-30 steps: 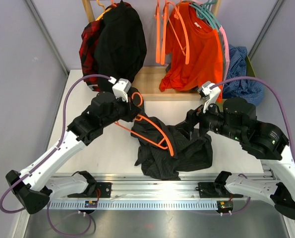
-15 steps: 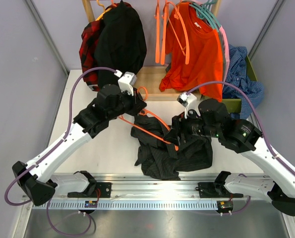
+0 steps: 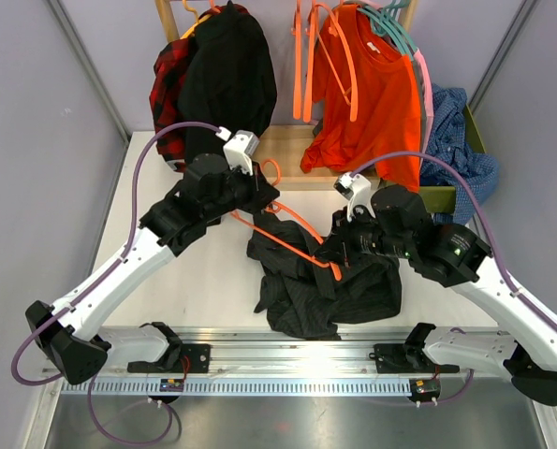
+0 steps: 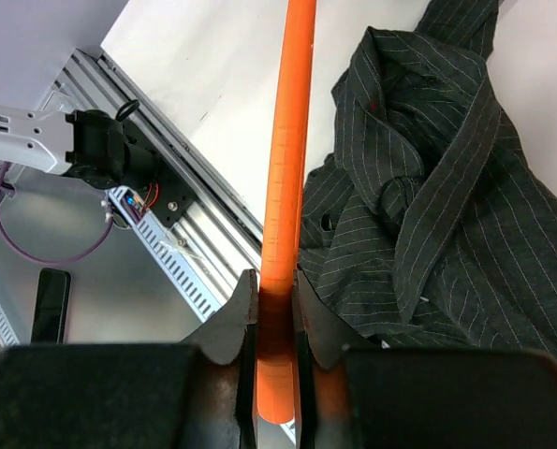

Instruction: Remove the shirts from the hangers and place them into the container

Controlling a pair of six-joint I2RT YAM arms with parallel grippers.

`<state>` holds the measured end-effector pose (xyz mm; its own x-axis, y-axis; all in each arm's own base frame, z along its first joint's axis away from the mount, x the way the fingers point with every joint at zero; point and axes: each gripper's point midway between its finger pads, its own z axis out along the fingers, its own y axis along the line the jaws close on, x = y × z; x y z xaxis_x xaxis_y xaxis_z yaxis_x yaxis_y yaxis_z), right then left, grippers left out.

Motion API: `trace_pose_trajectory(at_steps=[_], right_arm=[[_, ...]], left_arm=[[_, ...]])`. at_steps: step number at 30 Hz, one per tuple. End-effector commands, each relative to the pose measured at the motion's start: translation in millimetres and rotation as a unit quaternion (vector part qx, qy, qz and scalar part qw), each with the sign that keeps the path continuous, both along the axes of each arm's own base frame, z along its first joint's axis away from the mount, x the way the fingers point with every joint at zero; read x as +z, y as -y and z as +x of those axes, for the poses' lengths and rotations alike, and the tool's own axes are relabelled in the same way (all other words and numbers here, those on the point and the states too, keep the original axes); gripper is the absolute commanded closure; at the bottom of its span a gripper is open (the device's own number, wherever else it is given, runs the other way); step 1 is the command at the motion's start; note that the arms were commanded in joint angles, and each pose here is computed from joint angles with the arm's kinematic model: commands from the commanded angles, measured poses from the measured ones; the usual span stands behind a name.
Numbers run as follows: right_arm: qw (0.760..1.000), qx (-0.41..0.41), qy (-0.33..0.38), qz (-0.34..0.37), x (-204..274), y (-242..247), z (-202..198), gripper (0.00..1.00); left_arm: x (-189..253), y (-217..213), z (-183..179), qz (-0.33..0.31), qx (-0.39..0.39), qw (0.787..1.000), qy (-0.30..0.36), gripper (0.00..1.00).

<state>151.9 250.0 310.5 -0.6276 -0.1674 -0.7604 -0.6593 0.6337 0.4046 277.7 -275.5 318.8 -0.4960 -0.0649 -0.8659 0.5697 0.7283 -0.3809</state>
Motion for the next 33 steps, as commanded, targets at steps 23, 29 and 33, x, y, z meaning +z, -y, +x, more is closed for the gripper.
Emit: trace_pose_trajectory(at_steps=[23,29,33], right_arm=[[0.976,-0.107,0.187,0.017,98,55,30,1.0],[0.96,-0.134,0.239,0.054,144,75,27,1.0],[0.94,-0.152,0.289,0.096,180,101,13,1.0]], left_arm=[[93,-62,-83,-0.134,0.002,0.986,0.099,0.01],[69,-82,-97,-0.127,0.026,0.989,0.076,0.01],[57,-86,-101,-0.126,0.03,0.989,0.065,0.01]])
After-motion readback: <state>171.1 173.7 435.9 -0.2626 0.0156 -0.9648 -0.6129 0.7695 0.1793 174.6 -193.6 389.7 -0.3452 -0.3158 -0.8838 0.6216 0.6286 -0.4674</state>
